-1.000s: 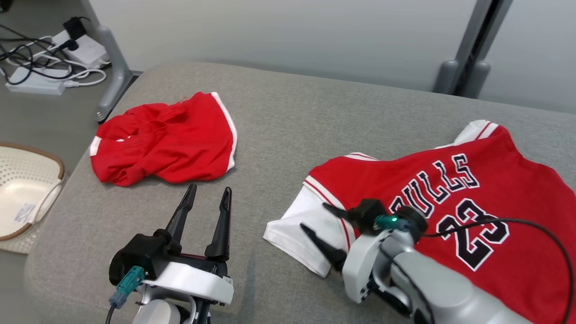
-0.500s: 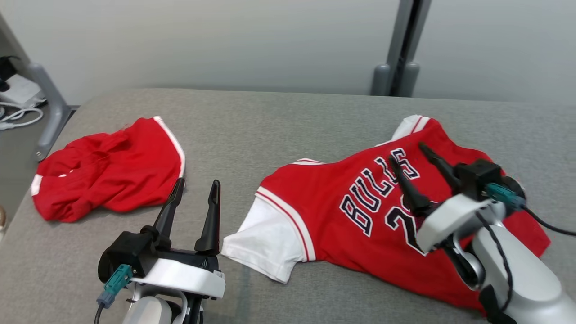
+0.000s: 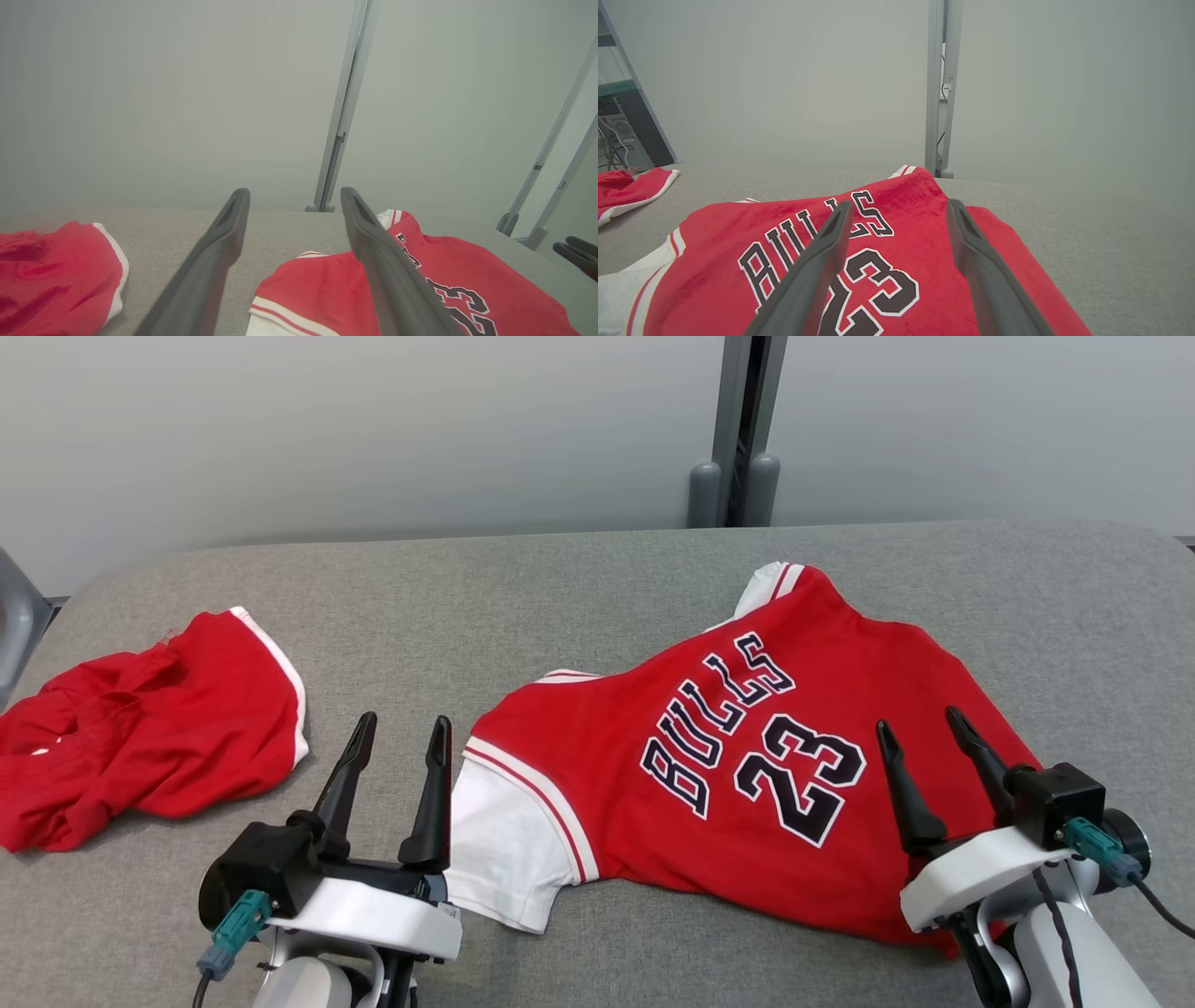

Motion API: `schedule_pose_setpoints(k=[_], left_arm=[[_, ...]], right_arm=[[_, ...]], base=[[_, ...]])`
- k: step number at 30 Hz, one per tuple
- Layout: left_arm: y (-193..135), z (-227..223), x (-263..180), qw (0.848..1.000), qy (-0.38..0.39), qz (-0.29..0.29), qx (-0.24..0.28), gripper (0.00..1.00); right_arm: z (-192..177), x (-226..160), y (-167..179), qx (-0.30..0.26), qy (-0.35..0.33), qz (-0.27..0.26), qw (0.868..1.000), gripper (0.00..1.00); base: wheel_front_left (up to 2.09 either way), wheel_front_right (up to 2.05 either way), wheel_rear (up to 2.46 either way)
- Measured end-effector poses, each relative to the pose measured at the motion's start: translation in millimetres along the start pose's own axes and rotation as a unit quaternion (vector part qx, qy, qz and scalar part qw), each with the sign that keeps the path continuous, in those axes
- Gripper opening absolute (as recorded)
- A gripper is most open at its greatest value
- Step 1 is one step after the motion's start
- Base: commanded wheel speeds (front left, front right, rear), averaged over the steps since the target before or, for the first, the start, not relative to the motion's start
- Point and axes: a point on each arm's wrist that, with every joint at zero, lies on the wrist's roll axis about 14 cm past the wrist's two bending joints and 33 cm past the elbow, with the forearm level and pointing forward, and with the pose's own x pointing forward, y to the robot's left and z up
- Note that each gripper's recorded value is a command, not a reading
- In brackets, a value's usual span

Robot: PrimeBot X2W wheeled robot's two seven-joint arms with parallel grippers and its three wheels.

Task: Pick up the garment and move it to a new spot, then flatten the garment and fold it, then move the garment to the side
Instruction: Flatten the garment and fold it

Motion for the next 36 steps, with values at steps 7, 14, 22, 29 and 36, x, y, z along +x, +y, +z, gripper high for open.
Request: schedule_pose_setpoints(k=[7, 14, 22, 29, 36], left_arm=[[-6, -4, -1, 1.0, 0.006, -0.01, 0.001, 1.0], [-6, -7, -3, 1.0, 0.011, -0.011, 0.001, 1.0], [-5, -15, -1, 1.0, 0.022, -0.012, 0.0, 1.0], [1, -26, 13, 0.999, 0.034, -0.013, -0.001, 1.0], [23, -40, 14, 0.998, 0.055, 0.012, -0.002, 1.0]], right_arm=[[-1, -1, 3, 0.005, 0.0, -0.003, 1.0, 1.0], [-3, 2, 5, 0.007, 0.002, -0.002, 1.0, 1.0], [-6, 14, 3, -0.013, 0.009, 0.008, 1.0, 1.0], [6, 82, -12, -0.032, 0.015, 0.022, 0.999, 1.0], [-10, 150, -22, -0.071, 0.103, 0.042, 0.991, 1.0]], base=[[0.0, 0.0, 0.0], [0.0, 0.0, 0.0], [0.0, 0.0, 0.0], [0.0, 0.0, 0.0], [0.0, 0.0, 0.0]])
